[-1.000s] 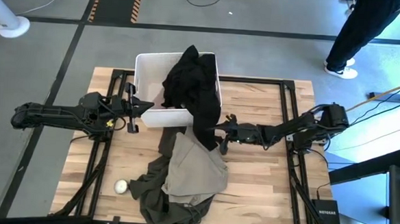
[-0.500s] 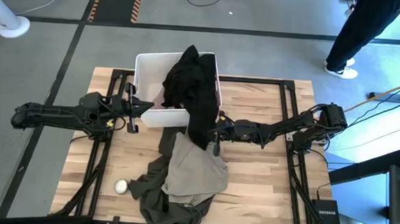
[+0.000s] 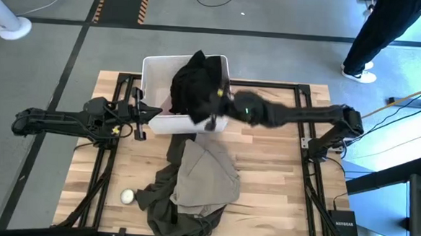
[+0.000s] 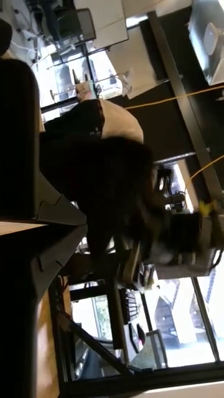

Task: Sort clothes
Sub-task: Put the black shirt into the white laundry organizer

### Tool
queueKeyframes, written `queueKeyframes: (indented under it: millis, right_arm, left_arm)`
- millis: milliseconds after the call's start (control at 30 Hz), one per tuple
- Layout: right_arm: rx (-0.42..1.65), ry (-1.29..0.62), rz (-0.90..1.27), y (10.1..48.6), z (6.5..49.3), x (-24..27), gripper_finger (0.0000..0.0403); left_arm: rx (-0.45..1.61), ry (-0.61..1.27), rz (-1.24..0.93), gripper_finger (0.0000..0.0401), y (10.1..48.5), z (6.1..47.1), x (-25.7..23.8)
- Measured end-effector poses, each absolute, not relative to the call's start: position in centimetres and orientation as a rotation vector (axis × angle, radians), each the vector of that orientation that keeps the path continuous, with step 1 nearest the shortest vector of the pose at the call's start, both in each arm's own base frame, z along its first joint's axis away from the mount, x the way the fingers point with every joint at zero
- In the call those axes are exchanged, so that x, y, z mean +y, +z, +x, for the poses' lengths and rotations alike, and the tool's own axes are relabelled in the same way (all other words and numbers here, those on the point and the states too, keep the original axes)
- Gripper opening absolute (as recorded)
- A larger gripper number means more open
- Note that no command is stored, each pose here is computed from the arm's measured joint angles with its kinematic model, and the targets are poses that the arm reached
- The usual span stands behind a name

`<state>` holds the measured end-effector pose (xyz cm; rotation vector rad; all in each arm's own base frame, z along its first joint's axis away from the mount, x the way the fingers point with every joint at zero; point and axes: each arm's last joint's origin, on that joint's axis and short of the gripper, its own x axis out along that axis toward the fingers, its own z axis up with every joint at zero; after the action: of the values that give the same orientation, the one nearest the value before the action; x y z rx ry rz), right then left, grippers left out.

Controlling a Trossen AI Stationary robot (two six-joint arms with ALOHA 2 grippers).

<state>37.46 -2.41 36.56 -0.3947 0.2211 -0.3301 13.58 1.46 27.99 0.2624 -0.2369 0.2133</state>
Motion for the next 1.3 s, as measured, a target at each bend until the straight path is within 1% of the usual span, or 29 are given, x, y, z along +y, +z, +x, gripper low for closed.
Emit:
queueKeyframes:
  millis: [67, 133, 233, 333, 400, 467, 600, 733, 933, 1000, 1067, 1300]
  right_arm:
    - [0.299, -0.378, -0.388, 37.2, 37.3, -4.5, 0.0034]
    - [0.381, -0.406, -0.350, 36.6, 36.9, -6.4, 0.0037]
    - [0.501, -0.400, -0.284, 34.2, 36.6, -8.5, 0.0038]
    - [0.617, -0.414, -0.194, 31.1, 36.4, -9.4, 0.0040]
    - [0.671, -0.431, -0.166, 29.8, 36.2, -9.8, 0.0040]
    - [0.689, -0.459, -0.172, 29.5, 36.2, -9.8, 0.0041]
    - [0.695, -0.512, -0.203, 30.8, 36.3, -9.2, 0.0041]
    - [0.700, -0.573, -0.274, 34.5, 36.1, -7.9, 0.0041]
    - [0.698, -0.546, -0.201, 38.4, 35.3, -6.6, 0.0044]
    - [0.694, -0.535, -0.161, 39.0, 35.0, -6.5, 0.0057]
    - [0.696, -0.509, -0.133, 39.1, 35.0, -6.5, 0.0083]
    - [0.706, -0.432, -0.082, 38.7, 35.1, -6.5, 0.0212]
  left_arm:
    - [-0.236, 0.214, 0.268, 0.0004, 28.0, 13.6, 1.5]
    - [-0.235, 0.214, 0.267, 0.0004, 28.0, 13.6, 1.5]
    - [-0.229, 0.213, 0.267, 0.0004, 27.9, 13.6, 1.5]
    - [-0.224, 0.213, 0.268, 0.0004, 27.9, 13.6, 1.5]
    - [-0.217, 0.212, 0.271, 0.0004, 27.8, 13.6, 1.5]
    - [-0.202, 0.208, 0.256, 0.0004, 27.7, 13.7, 1.5]
    - [-0.180, 0.203, 0.236, 0.0004, 27.4, 13.7, 1.5]
    - [-0.180, 0.203, 0.236, 0.0004, 27.4, 13.7, 1.5]
    - [-0.174, 0.200, 0.212, 0.0004, 27.3, 13.7, 1.5]
    - [-0.174, 0.200, 0.208, 0.0004, 27.3, 13.7, 1.5]
    - [-0.174, 0.198, 0.195, 0.0004, 27.3, 13.7, 1.5]
    - [-0.173, 0.198, 0.194, 0.0004, 27.3, 13.7, 1.5]
